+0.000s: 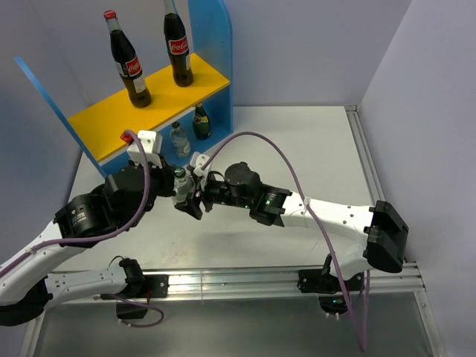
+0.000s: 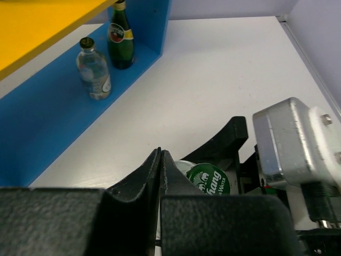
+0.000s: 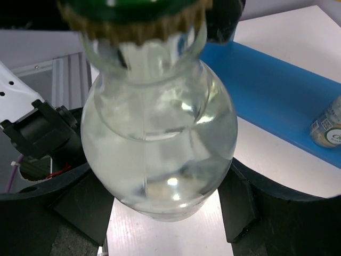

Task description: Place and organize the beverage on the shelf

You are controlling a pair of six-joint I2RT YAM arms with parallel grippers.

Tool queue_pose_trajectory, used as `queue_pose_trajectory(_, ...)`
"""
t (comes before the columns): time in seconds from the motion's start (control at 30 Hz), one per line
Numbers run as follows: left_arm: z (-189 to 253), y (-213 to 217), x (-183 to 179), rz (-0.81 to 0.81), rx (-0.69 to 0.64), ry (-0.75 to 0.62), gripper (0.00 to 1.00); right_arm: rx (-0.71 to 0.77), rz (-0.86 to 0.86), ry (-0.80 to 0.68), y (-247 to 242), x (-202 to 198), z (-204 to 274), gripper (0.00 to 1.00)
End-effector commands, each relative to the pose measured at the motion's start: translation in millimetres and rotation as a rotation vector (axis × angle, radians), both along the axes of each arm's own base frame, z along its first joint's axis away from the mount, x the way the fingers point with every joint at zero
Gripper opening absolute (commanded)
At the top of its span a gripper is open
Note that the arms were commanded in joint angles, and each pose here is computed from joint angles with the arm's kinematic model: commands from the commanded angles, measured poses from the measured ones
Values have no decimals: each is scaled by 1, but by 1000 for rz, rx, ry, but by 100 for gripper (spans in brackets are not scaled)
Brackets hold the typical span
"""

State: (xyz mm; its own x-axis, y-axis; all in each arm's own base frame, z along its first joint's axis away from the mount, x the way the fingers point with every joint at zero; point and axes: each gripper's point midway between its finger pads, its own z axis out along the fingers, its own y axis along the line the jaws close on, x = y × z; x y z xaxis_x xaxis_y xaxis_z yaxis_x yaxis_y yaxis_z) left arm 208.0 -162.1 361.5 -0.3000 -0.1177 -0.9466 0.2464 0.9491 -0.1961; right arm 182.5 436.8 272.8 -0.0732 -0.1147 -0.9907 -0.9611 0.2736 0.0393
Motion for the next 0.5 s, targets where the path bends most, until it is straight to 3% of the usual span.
queue_pose_trajectory(0.0,14,-22,-4,-94,-85,-16,7,281,-1,-133,0,-2,107,0)
queue_pose_trajectory(0.27,7,-31,-4,-127,-65,-3,2,259,-1,-126,7,2,102,0)
queue_pose_trajectory(0.47,14,-39,-10,-197,-97,-32,6,257,-2,-120,13,5,101,0)
